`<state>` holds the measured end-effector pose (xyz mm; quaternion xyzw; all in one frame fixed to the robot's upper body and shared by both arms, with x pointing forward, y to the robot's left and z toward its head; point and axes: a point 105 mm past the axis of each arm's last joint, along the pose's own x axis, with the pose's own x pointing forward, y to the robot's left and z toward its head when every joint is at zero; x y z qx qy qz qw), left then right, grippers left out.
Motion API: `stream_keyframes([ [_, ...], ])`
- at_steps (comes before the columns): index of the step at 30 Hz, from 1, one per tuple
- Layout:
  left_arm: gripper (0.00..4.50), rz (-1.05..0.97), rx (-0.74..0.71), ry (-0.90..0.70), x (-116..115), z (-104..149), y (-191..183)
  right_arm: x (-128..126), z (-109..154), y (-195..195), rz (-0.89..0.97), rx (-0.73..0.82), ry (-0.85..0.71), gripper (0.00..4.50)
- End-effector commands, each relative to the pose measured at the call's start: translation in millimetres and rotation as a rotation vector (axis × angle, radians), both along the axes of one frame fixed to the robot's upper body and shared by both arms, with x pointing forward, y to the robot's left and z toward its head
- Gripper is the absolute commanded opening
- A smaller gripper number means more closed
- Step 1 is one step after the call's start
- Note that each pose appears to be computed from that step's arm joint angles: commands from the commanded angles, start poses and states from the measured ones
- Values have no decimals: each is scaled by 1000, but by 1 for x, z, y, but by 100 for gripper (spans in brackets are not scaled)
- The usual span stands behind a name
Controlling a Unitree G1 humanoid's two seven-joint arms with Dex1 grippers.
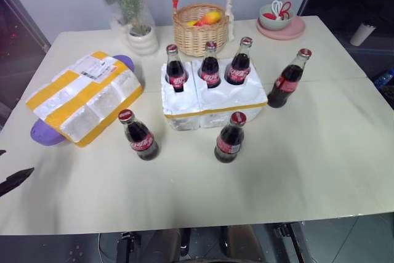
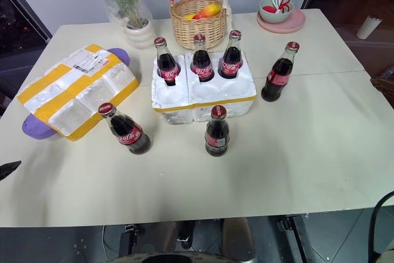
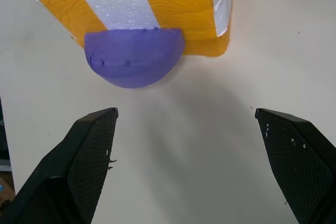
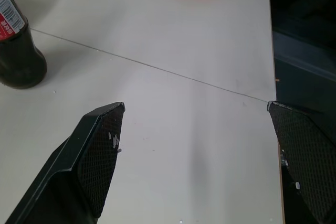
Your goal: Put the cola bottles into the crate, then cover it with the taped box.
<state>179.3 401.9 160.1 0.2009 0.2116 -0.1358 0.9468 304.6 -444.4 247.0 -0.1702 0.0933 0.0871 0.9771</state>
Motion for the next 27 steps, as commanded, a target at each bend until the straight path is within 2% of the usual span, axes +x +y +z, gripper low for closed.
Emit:
stream_keyframes([
  [1, 439, 1, 31, -19, 1, 5, 1, -2, 12, -2, -5, -7, -51, 450],
  [13, 439, 9, -11, -77, 18, 14, -3, -3, 7, -4, -20, 21, -46, 450],
  [19, 439, -78, -163, -157, 36, 36, -26, -4, 8, -2, -2, 36, -44, 450],
  [23, 439, -227, -263, -173, 45, 61, -56, -11, 33, 3, 51, 77, -98, 450],
  [27, 439, -477, -349, -87, 47, 85, -99, -24, 81, 42, 338, 101, -93, 450],
])
